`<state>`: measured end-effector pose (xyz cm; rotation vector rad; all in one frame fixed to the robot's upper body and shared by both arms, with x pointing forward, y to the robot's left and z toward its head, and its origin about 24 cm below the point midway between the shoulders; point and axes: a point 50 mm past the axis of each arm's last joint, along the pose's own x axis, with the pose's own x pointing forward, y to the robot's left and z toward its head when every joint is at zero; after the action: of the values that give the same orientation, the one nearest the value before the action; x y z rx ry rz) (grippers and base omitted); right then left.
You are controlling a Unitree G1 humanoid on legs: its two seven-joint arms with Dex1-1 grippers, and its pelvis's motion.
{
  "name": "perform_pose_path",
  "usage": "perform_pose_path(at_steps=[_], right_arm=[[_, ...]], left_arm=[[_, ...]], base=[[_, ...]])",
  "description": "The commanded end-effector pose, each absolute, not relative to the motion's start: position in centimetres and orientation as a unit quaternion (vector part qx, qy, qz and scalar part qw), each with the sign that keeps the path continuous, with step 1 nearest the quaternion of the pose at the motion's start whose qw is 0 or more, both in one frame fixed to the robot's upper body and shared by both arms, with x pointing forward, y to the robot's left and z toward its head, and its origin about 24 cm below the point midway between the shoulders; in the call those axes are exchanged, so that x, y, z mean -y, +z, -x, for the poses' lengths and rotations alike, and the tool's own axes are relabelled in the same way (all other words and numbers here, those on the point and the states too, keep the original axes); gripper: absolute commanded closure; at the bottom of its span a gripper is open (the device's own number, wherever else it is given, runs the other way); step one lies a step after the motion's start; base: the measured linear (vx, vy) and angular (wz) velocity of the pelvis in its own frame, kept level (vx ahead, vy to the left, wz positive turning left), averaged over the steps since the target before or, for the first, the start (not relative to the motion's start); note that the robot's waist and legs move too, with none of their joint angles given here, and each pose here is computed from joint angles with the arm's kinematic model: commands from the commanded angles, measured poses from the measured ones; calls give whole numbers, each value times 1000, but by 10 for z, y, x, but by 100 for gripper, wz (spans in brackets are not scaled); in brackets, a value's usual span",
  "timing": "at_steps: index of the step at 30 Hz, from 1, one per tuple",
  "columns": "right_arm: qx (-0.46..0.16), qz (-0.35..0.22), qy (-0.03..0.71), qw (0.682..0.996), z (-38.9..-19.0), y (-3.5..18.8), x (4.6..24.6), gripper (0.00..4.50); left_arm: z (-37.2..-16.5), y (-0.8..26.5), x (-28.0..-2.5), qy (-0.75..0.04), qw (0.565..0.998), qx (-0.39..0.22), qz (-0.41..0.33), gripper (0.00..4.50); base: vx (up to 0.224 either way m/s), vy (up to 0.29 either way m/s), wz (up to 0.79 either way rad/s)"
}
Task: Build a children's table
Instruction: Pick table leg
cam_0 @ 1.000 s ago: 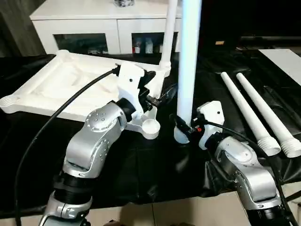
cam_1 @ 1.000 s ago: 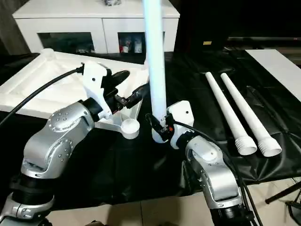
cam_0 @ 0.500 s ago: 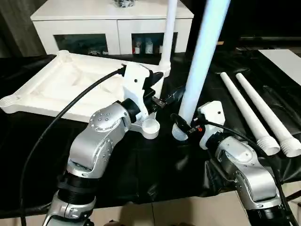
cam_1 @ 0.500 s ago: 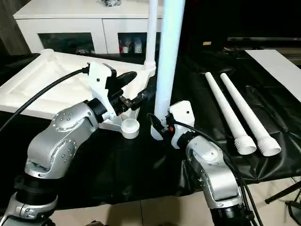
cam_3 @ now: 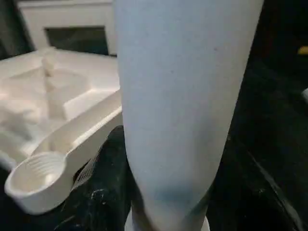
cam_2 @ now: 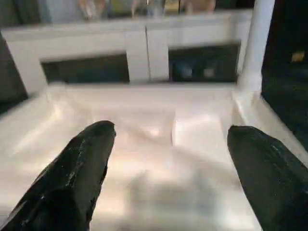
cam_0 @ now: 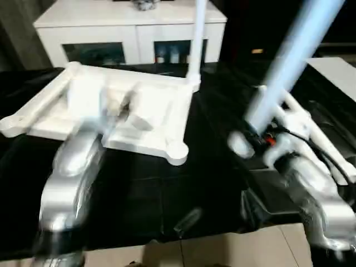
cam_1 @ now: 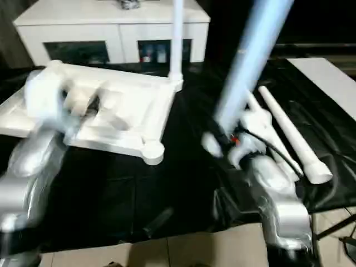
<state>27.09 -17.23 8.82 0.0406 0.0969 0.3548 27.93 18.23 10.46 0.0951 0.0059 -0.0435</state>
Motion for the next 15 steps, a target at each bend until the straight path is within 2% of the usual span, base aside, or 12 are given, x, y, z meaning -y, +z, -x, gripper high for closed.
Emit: perform_pose_path(at_steps=[1,4,10,15], right_arm=[[-24,-8,181,983,-270,101,170,265],[-27,4,187,982,-270,99,167,265],[-19,20,195,980,-272,99,158,265],[-23,17,189,982,-272,97,159,265]], left_arm=[[-277,112,-178,-18,998,23,-58,26],[-273,105,-170,-12,998,20,-60,26],[-276,107,-153,3,996,27,-81,26],[-277,110,-146,-5,994,39,-98,26]], base=[[-21,50,4],[-31,113,-1],[-58,203,12],[-72,34,17]])
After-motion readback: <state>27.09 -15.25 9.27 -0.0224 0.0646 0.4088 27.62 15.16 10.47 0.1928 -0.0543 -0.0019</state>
